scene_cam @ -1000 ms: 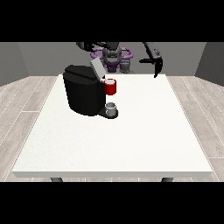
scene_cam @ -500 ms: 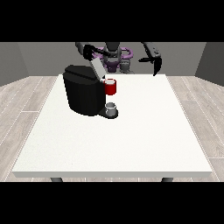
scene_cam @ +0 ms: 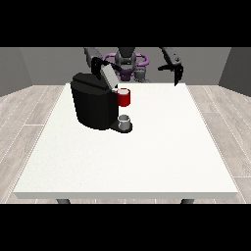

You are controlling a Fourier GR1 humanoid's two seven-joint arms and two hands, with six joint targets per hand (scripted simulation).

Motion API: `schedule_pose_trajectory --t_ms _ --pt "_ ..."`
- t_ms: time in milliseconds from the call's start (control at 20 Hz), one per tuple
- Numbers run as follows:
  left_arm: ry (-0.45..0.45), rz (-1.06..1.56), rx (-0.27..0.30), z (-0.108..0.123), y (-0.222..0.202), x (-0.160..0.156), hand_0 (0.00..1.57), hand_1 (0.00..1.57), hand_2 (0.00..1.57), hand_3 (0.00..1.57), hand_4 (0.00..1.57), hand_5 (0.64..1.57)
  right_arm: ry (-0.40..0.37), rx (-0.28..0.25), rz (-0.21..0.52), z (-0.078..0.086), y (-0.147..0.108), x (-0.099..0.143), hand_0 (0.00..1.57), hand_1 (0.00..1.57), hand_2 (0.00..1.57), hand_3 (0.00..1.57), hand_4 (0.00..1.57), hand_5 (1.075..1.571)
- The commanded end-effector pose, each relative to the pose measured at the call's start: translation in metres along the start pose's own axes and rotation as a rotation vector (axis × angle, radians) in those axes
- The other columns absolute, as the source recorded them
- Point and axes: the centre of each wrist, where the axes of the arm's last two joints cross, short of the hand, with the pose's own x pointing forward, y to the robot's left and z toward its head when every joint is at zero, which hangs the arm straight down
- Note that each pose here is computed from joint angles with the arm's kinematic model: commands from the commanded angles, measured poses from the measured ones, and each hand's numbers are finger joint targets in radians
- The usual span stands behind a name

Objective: Insert the coffee pod into the coffee machine and close the lid

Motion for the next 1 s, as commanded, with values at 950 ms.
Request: schedule_pose_trajectory --t_ms 950 --pt "-0.047 -0.03 -0.004 -0.025 0.009 0.01 0.0 0.0 0.0 0.0 0.35 1.571 -0.097 0.057 0.046 -0.04 0.032 0.02 0.0 0.0 0.0 0.0 0.45 1.571"
